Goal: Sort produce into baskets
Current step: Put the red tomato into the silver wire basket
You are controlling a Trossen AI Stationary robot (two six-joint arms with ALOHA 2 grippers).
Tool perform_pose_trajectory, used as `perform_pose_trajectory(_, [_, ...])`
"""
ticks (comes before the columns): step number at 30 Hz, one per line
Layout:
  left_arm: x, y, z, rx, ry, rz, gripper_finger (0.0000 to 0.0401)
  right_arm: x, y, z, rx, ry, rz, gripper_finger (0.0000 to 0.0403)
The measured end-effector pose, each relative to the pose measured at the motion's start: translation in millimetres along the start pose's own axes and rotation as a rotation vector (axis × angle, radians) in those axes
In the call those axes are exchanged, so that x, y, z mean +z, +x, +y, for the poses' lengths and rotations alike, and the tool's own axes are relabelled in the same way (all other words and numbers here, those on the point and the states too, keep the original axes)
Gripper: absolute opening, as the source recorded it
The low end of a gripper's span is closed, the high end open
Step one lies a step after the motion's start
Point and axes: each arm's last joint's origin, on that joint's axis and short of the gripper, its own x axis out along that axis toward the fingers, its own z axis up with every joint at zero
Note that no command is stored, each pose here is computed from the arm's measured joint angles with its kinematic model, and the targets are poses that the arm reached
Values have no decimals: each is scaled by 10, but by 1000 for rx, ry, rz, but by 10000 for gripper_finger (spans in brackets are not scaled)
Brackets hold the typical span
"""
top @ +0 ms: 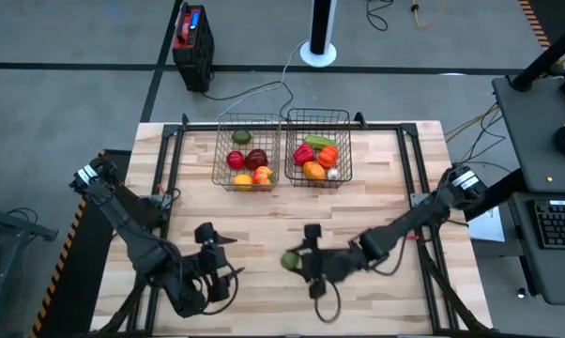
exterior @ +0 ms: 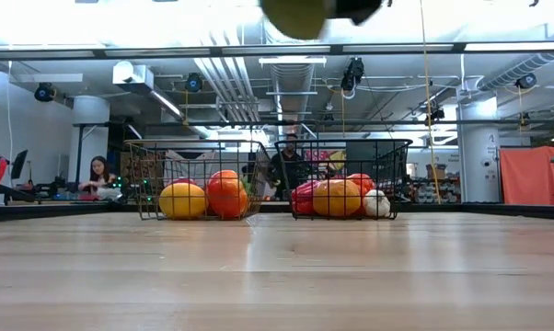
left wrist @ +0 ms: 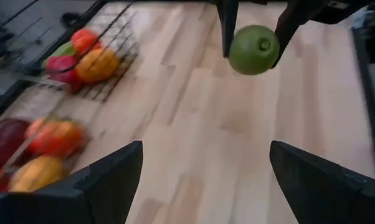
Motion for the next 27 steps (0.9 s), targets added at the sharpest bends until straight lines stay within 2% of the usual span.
perform_pose_trajectory(4, [102, -150, 104, 41, -3, 82, 331, 117, 153, -335, -43, -20, -92, 203])
perform_pose_trajectory(11, [78, -230, 146, -44, -18, 329, 331, 214, 355, -1036, -135, 66, -215, 203])
perform_pose_trajectory(14, [19, -231, 152, -72, -31, 435, 331, 178, 415, -1357, -208, 137, -215, 203])
perform_pose_trajectory(18, [-69, -248, 174, -94, -42, 593, 331, 85, 465, -1764, -282, 291, -207, 203])
perform_pose_trajectory(23, [-185, -265, 195, -93, -48, 736, 331, -42, 589, -2152, -253, 429, -210, 203])
perform_pose_trajectory(27, [-297, -238, 207, -72, -41, 791, 331, -132, 736, -2335, -251, 461, -190, 203])
